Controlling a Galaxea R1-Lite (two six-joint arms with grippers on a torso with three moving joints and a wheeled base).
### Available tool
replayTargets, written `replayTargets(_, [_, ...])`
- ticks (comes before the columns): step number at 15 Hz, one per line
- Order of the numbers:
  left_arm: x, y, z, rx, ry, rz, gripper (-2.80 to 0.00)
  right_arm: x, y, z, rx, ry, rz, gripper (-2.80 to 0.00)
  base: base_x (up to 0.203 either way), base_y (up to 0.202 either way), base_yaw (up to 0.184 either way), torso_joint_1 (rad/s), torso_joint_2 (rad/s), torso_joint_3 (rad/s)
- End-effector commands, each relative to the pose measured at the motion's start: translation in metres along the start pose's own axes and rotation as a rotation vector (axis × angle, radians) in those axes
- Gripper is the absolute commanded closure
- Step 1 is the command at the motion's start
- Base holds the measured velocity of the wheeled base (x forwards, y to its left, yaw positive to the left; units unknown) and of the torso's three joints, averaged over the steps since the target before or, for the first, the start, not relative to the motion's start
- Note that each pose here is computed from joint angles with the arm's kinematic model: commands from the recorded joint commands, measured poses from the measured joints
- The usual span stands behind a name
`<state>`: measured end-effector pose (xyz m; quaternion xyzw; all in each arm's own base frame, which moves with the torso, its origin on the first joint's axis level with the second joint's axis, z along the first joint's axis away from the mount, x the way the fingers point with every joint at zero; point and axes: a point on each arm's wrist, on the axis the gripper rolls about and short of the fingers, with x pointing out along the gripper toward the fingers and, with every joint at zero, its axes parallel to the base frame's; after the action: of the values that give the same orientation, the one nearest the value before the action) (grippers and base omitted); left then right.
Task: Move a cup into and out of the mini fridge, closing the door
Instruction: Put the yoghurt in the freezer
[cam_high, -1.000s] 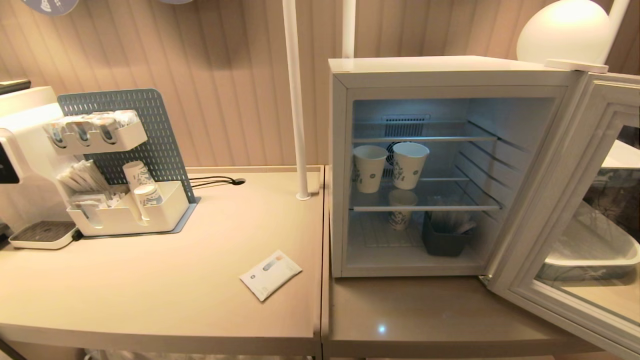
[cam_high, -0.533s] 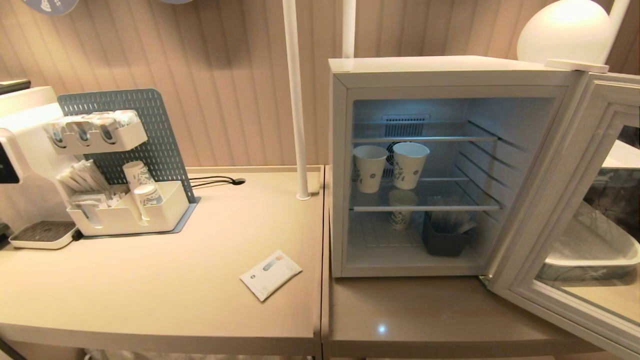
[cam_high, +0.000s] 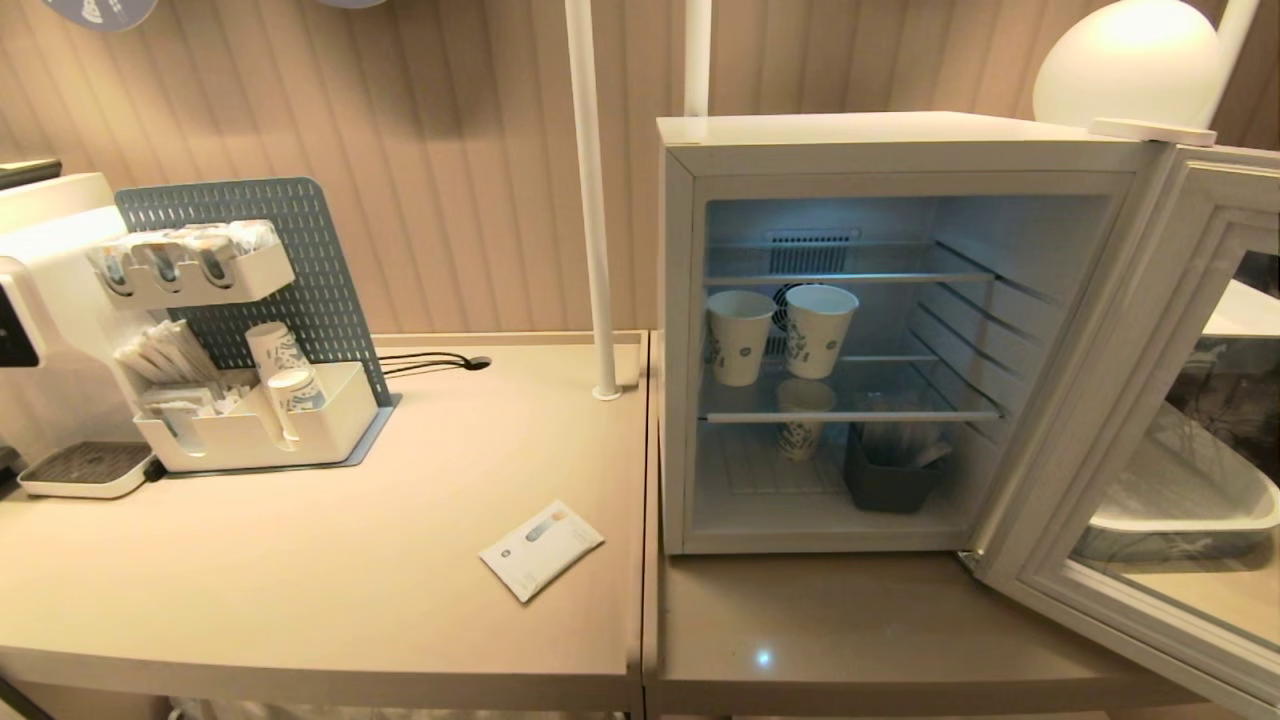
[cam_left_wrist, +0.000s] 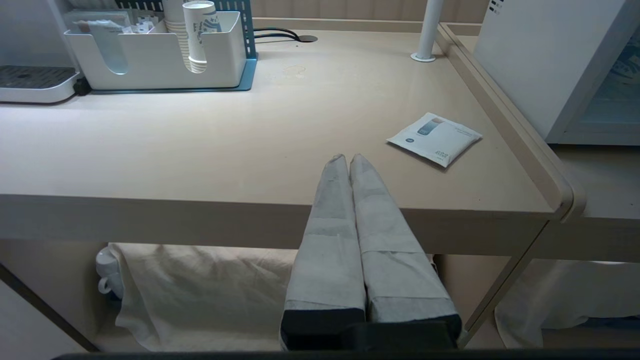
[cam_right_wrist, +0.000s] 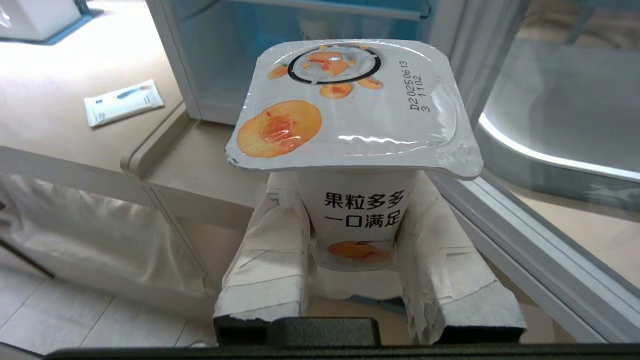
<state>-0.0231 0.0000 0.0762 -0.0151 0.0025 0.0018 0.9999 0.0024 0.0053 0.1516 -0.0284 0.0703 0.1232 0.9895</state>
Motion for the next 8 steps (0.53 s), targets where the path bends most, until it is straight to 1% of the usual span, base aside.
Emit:
replayTargets(1, [0.000,0.000,0.000,0.000,-0.001,0.001,0.00,0.045,-0.012,0.011,0.042,0.172,0.021,0.00,0.000,0.000,0.000,0.000,0.00,0.000])
replayTargets(4, [0.000,0.000,0.000,0.000,-0.001,0.001,0.00,0.096,-0.024,0.018,0.061,0.237,0.031,0.00,0.000,0.000,0.000,0.000,0.00,0.000])
replayTargets(5, [0.000,0.000,0.000,0.000,-0.001,0.001,0.00,0.114,-0.029,0.019,0.062,0.238,0.032,0.00,0.000,0.000,0.000,0.000,0.00,0.000])
replayTargets(8, [0.000,0.000,0.000,0.000,-0.001,0.001,0.00,0.163,-0.032,0.023,0.063,0.164,0.047,0.00,0.000,0.000,0.000,0.000,0.00,0.000])
